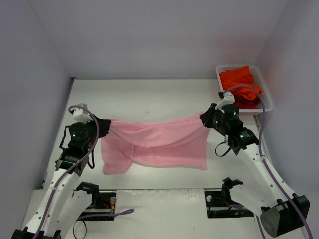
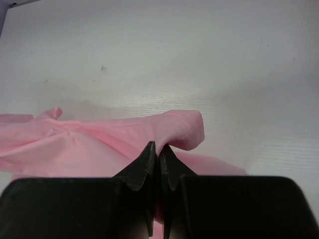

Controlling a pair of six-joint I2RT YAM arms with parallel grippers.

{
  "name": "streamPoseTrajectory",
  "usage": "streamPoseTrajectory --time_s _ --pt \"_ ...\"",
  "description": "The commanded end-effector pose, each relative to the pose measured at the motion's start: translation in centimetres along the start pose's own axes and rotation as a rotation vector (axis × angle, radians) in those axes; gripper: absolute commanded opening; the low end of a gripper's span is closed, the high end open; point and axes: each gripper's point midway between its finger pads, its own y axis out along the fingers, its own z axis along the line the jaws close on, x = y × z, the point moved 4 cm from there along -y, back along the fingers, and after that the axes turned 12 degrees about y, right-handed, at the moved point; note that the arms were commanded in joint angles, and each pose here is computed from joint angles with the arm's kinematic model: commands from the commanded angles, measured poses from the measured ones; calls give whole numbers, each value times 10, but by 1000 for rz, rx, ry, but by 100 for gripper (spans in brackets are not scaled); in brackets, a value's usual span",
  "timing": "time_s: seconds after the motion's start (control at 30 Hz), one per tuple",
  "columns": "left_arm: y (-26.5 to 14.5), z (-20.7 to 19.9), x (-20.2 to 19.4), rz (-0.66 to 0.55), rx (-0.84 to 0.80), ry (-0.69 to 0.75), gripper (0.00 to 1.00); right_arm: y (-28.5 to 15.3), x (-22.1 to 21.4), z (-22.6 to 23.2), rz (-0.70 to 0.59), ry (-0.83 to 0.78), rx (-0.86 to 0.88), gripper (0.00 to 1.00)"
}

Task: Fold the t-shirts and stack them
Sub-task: Flatten the tshirt out

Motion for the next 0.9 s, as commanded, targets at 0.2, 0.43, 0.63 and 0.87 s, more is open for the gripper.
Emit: streamPoseTrajectory --time_s 0.2,0.43,0.63,0.87 --pt "-21 -22 24 -76 -113 -18 0 -13 4 14 -27 10 66 0" --pt "-43 -25 25 -80 -136 -37 0 -26 7 22 -19 24 96 0" --pt "-45 -29 37 -90 -134 -26 0 -39 7 32 -33 45 138 0" --pt "-17 -28 31 -67 -124 -43 0 -32 15 24 -68 19 70 0"
